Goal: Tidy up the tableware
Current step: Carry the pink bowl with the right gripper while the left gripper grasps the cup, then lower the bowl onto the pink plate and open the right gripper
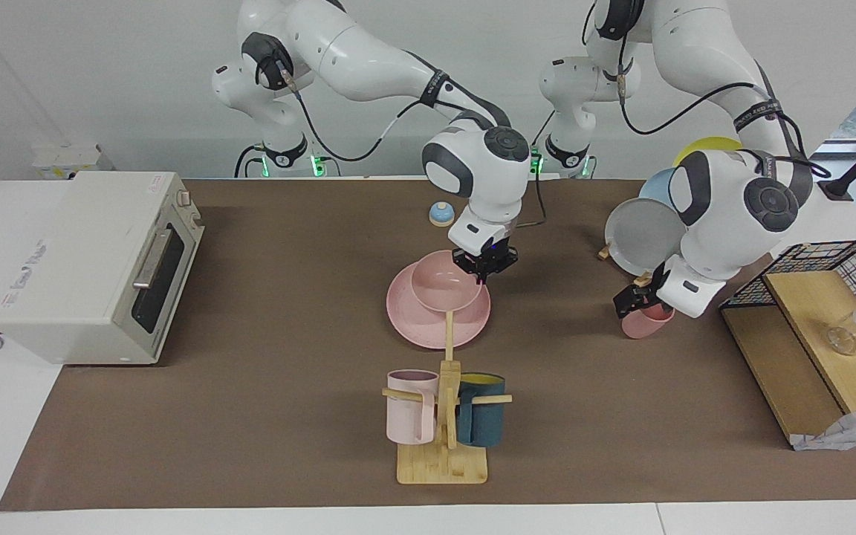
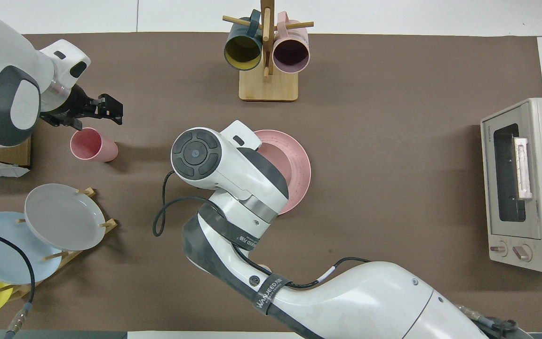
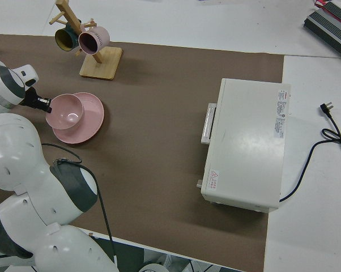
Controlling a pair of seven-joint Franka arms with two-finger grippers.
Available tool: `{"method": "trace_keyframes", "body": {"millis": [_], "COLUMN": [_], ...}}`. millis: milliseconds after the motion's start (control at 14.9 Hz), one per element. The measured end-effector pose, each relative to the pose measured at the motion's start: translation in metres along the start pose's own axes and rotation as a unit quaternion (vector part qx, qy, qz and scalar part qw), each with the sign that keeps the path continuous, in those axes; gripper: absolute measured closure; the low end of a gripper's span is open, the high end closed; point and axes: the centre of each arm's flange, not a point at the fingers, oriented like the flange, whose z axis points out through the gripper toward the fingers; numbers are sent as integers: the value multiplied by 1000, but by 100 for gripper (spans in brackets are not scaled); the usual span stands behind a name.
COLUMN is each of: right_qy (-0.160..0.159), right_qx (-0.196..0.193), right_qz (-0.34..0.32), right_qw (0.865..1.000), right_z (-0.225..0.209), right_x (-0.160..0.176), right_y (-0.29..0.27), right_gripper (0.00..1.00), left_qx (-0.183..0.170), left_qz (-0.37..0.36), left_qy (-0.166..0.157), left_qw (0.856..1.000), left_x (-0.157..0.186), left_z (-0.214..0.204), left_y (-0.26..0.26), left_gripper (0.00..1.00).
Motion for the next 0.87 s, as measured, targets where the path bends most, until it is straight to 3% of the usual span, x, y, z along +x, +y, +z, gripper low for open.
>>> {"method": "trace_keyframes", "body": {"millis": [268, 336, 671, 872], "right_qy": [-2, 0, 16, 29], "right_qx": [-7, -6, 1, 3], "right_qz": [-3, -2, 12, 14], "right_qw": [1000, 1000, 1000, 999], "right_z": [6, 4, -31, -96], "right_x": [-4, -4, 9, 45], "right_y": [3, 4, 14, 80], "right_gripper": [95, 90, 38, 6], "left_qx": [2, 2, 4, 5], "left_qz": [-29, -33, -39, -12], "left_qy": [-10, -11, -11, -10], "left_qw": [1000, 999, 999, 1000], "left_x": [-5, -6, -14, -17], "left_z": [21, 24, 37, 42], "left_y": [2, 2, 1, -1], "left_gripper": [0, 0, 5, 36]}}
